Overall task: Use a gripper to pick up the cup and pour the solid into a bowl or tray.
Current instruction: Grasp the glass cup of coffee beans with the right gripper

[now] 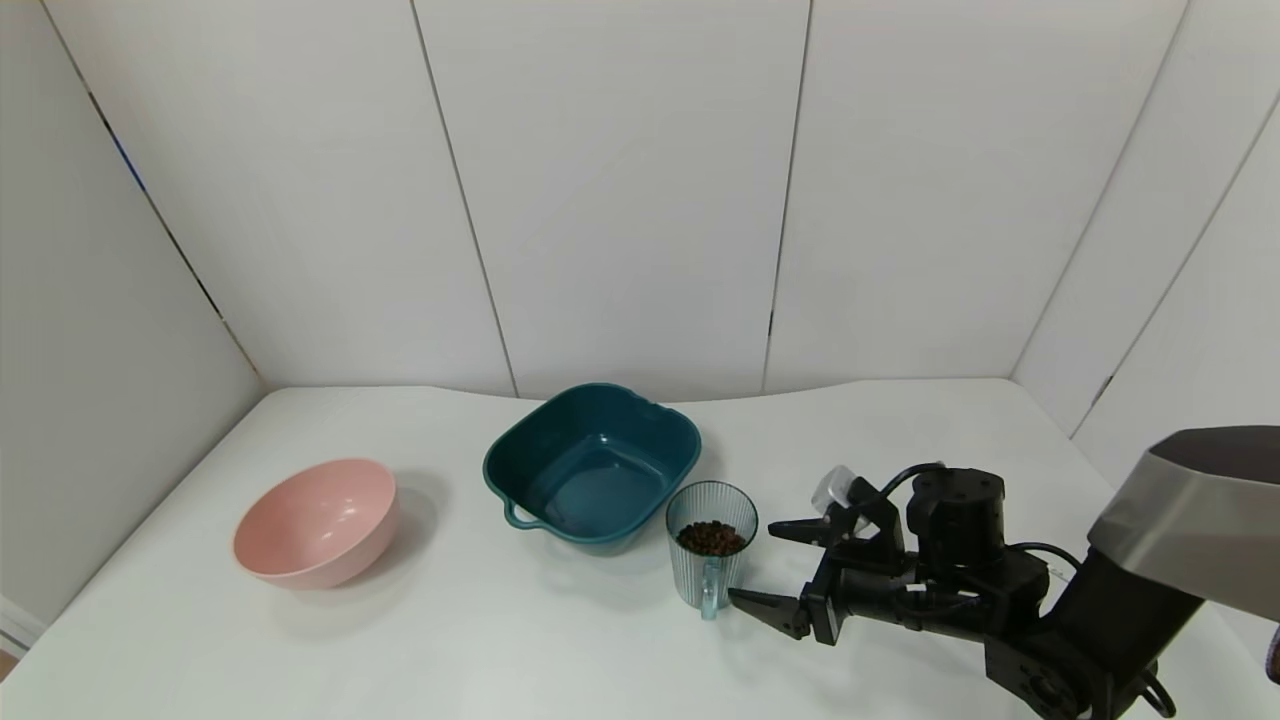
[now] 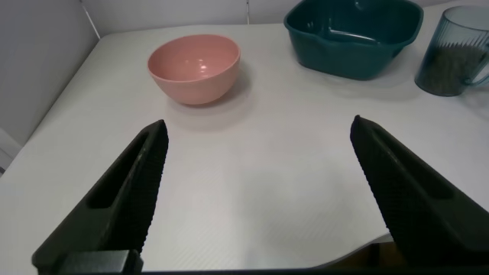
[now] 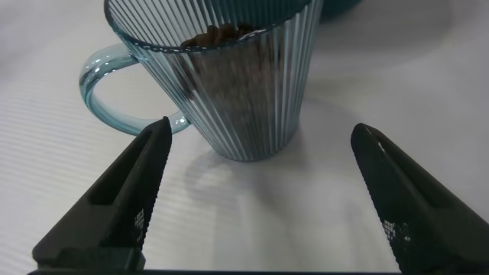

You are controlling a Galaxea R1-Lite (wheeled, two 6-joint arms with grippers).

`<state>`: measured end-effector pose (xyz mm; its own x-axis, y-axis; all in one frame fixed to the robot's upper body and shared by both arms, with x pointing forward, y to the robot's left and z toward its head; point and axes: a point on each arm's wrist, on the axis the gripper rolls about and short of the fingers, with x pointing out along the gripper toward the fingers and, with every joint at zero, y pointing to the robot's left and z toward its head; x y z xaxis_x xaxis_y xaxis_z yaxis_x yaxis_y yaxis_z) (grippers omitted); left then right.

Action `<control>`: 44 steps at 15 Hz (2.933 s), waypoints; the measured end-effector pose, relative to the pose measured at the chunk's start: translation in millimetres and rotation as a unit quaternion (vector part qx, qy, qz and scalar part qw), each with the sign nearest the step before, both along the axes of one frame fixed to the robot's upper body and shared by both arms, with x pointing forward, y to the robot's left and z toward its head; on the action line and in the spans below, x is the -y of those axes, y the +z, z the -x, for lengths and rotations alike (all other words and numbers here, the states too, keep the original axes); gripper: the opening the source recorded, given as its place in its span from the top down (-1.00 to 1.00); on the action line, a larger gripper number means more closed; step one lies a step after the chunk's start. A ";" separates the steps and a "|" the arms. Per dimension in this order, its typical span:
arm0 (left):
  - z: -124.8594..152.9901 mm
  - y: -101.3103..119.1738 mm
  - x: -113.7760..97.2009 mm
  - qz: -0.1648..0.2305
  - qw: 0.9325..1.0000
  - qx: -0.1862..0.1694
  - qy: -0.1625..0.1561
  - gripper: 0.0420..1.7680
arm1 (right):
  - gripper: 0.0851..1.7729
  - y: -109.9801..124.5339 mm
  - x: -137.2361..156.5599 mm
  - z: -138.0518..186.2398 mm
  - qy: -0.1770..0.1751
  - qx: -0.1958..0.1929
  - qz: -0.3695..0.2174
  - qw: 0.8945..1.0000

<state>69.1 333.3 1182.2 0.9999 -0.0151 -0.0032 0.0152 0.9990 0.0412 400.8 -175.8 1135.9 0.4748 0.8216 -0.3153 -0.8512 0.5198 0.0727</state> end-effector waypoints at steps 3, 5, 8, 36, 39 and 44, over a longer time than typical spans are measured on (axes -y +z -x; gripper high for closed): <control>0.0 0.0 0.0 0.000 1.000 0.000 0.000 -0.94 | -0.93 1.2 -3.6 0.5 0.005 0.004 -0.002 1.000; 0.0 0.0 0.0 0.000 1.000 0.000 0.000 -0.94 | -0.93 2.5 -7.6 0.8 0.010 0.005 -0.004 1.000; 0.0 0.0 0.0 0.000 1.000 0.000 0.000 -0.94 | -0.93 5.3 -14.8 0.7 0.016 0.007 -0.011 1.000; 0.0 0.0 0.0 0.000 1.000 0.000 0.000 -0.94 | -0.93 -9.5 -49.7 -18.7 0.039 0.021 -0.022 0.999; 0.0 0.0 0.0 0.000 1.000 0.000 0.000 -0.94 | -0.93 -9.7 -52.8 -23.3 0.036 0.021 -0.028 0.999; 0.0 0.0 0.0 0.000 1.000 0.000 0.000 -0.94 | -0.93 -11.5 -57.4 -26.5 0.039 0.024 -0.030 0.998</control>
<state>69.1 333.3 1182.2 0.9999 -0.0151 -0.0032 0.0152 0.9990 0.0412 427.4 -118.4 1124.3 0.4220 0.8735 -0.2427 -0.8922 0.4477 0.0599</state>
